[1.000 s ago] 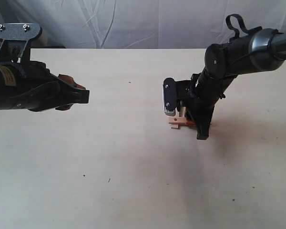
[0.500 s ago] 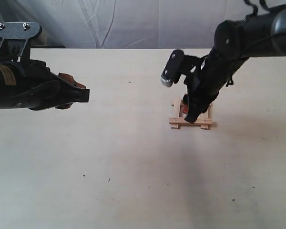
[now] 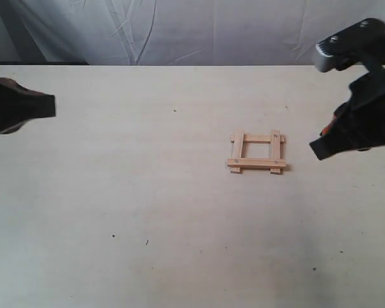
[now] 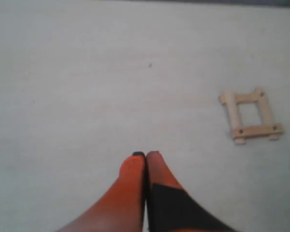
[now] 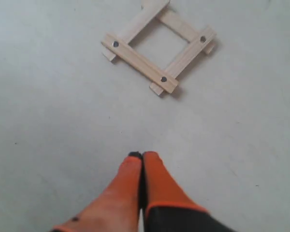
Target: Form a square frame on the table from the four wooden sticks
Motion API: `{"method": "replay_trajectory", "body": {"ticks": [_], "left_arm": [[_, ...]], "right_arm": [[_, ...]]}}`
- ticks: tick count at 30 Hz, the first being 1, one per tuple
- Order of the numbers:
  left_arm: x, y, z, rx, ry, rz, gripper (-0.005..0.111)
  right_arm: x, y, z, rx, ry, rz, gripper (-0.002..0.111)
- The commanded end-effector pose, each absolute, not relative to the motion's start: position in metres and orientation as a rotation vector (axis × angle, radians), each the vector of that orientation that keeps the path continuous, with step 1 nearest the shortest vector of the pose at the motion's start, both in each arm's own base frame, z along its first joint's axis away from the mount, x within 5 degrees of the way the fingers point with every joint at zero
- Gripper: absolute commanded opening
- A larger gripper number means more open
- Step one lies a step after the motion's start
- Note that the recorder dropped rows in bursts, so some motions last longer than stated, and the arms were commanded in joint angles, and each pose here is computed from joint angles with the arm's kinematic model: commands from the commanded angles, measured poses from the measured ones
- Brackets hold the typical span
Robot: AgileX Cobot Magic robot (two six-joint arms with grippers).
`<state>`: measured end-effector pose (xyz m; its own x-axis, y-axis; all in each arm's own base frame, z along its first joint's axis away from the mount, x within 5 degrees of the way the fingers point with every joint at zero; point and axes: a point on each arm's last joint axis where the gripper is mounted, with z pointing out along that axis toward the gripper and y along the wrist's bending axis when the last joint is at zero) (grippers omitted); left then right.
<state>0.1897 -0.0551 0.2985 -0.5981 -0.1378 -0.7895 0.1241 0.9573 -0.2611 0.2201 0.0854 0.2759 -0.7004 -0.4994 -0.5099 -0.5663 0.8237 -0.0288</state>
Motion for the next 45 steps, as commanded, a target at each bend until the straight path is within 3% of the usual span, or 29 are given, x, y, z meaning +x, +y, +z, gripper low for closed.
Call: {"method": "replay_trajectory", "body": {"ticks": [1, 9, 17, 21, 32, 45], "left_arm": [[0.147, -0.042, 0.312, -0.007, 1.966, -0.39, 0.0], [0.098, -0.025, 0.301, 0.073, 1.925, -0.288, 0.0], [0.091, -0.024, 0.305, 0.071, 1.882, -0.295, 0.0], [0.092, -0.023, 0.305, 0.079, 1.881, -0.281, 0.0], [0.092, -0.023, 0.305, 0.08, 1.88, -0.279, 0.0], [0.092, -0.023, 0.305, 0.083, 1.88, -0.275, 0.0]], "right_arm": [[0.172, 0.068, 0.291, -0.653, 2.259, 0.198, 0.0], [0.105, 0.045, 0.299, -0.574, 1.985, 0.201, 0.0], [0.079, 0.036, 0.313, -0.546, 1.838, 0.194, 0.0], [0.062, 0.022, 0.311, -0.374, 1.716, 0.128, 0.0], [0.038, 0.012, 0.266, -0.239, 1.659, 0.066, 0.0], [0.05, 0.005, 0.195, -0.131, 1.831, 0.042, 0.0]]}}
